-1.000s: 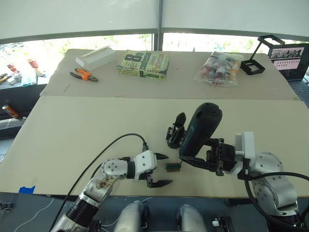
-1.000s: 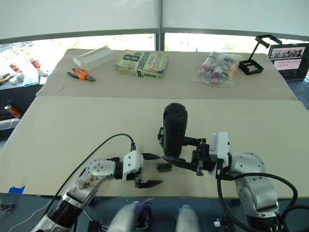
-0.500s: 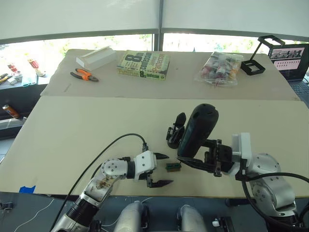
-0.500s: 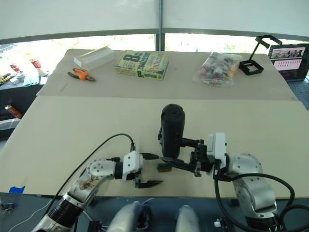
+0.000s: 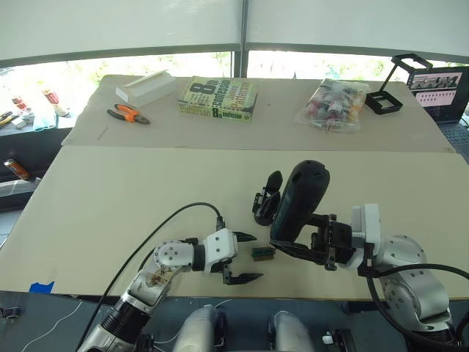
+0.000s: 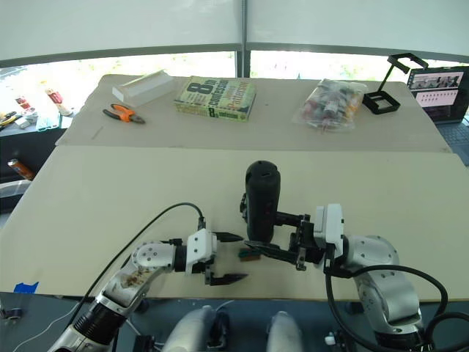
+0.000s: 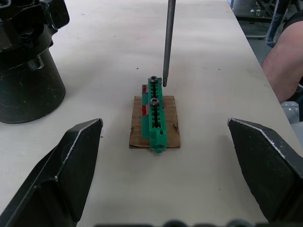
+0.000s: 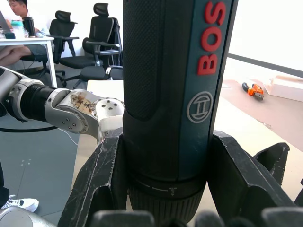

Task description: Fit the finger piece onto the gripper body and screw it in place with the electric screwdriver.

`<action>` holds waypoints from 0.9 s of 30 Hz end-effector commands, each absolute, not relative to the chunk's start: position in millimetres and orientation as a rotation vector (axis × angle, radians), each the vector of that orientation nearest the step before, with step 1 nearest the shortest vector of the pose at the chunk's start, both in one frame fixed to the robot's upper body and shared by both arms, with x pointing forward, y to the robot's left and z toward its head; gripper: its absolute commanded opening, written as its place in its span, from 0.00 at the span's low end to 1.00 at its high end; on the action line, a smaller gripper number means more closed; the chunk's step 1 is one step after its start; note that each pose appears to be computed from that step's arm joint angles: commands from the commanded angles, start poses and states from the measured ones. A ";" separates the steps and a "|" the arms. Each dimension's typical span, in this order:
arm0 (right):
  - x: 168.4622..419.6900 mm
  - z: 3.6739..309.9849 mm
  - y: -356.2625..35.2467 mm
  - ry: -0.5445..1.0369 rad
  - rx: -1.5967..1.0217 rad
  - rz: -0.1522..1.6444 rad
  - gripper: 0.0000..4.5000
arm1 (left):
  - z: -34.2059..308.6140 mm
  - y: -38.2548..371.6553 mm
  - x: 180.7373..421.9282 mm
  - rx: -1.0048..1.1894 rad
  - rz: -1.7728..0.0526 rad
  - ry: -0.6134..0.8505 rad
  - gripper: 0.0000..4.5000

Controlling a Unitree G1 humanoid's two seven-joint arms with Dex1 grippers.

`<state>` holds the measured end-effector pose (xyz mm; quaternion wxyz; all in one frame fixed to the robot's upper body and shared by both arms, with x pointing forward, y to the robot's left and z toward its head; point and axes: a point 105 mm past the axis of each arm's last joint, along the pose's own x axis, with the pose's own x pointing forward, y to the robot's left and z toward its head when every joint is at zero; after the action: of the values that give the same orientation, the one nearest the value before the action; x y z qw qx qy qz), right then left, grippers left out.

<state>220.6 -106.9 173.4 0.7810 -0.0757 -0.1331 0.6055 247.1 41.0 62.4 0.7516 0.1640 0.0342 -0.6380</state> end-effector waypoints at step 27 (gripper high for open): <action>215.6 192.8 -112.0 -0.393 -0.177 1.287 0.43 | 55.4 37.5 243.0 0.321 -1.405 0.133 1.00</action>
<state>222.3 -112.5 179.3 0.7902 -0.0657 -0.1438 0.5921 247.5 40.0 62.9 0.7547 0.1514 0.0448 -0.6368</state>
